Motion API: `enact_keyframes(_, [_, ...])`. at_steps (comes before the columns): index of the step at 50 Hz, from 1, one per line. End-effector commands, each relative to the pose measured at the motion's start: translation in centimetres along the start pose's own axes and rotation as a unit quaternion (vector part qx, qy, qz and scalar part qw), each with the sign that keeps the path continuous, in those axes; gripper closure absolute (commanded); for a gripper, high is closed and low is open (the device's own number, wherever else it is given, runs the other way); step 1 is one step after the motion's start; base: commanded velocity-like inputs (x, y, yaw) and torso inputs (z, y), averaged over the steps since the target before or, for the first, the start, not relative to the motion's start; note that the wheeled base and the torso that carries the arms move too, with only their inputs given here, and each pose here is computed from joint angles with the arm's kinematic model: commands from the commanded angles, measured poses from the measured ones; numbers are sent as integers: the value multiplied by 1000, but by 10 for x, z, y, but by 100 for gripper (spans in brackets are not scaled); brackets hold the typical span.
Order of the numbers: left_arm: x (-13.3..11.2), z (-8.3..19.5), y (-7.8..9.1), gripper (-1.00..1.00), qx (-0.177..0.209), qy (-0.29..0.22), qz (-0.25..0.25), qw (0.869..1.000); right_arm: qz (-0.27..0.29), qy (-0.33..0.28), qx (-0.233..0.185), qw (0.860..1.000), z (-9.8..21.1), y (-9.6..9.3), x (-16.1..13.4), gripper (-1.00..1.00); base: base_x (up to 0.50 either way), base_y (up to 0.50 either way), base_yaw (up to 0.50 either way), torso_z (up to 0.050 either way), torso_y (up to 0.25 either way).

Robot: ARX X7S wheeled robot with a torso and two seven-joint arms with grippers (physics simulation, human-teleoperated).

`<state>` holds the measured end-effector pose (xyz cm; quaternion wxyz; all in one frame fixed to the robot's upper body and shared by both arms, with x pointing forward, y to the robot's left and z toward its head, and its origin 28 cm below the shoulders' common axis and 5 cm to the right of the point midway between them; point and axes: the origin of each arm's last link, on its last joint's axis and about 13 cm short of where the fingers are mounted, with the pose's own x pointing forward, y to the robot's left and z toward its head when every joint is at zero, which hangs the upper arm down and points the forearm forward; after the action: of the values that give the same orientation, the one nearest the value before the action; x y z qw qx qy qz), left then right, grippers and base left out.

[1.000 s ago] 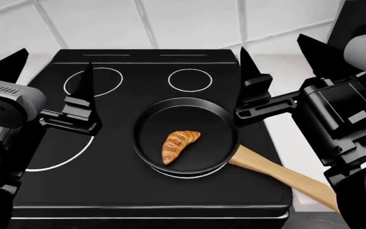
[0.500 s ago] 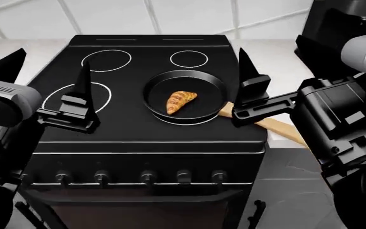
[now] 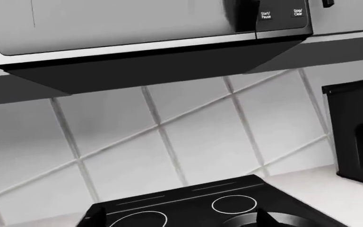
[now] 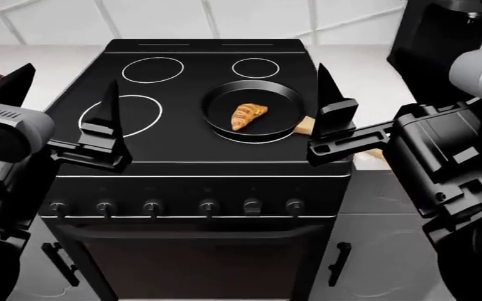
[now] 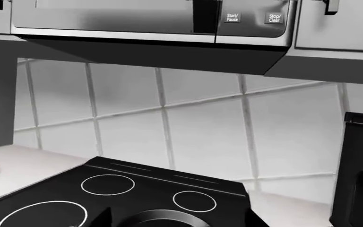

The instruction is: Pick the croissant and place it on the pan. Then turn on the stove to warm the croissant.

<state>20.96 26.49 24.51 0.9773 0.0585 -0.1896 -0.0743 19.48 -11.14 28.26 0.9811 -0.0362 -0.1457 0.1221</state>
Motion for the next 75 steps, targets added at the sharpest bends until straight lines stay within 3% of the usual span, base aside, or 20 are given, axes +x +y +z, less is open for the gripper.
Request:
enact_keyframes(1, [3,-3,0,-100,-1,3,0,1000,5,1,2,1000,-2,1,1,-100,0,500,0,0,0])
enact_keyframes(32, [8,-8,-4,-100,0,-18,26,1000,2,10,7,1000,-10,-1,-1,-100,0,468,0,0,0])
enact_keyframes(37, [11,-16,-9,-100,-18,-34,71,997,-2,10,11,1000,-12,-1,-2,-100,0,0,0,0,0])
enact_keyframes(38, [12,-18,-9,-100,-14,-39,68,997,-3,8,10,1000,-13,-1,-3,-100,0,0,0,0,0])
enact_keyframes(40, [11,-20,-9,-100,-45,-61,57,995,-7,3,4,1000,-14,-1,-4,-100,0,0,0,0,0])
enact_keyframes(48, [11,-28,-18,-100,-61,-78,39,994,-17,-22,-1,1000,-21,-1,-10,-100,0,0,0,0,0])
enact_keyframes(60, [6,-37,-19,-100,16,-132,37,990,-7,-70,-3,998,-28,6,-18,-100,0,0,0,-43,0])
enact_keyframes(62, [4,-39,-20,-100,37,-138,43,989,-1,-79,19,997,-31,7,-21,-100,0,0,0,-50,0])
enact_keyframes(75, [-5,-50,-18,-100,66,-161,73,982,7,-113,61,992,-40,15,-34,-100,0,0,0,-50,2])
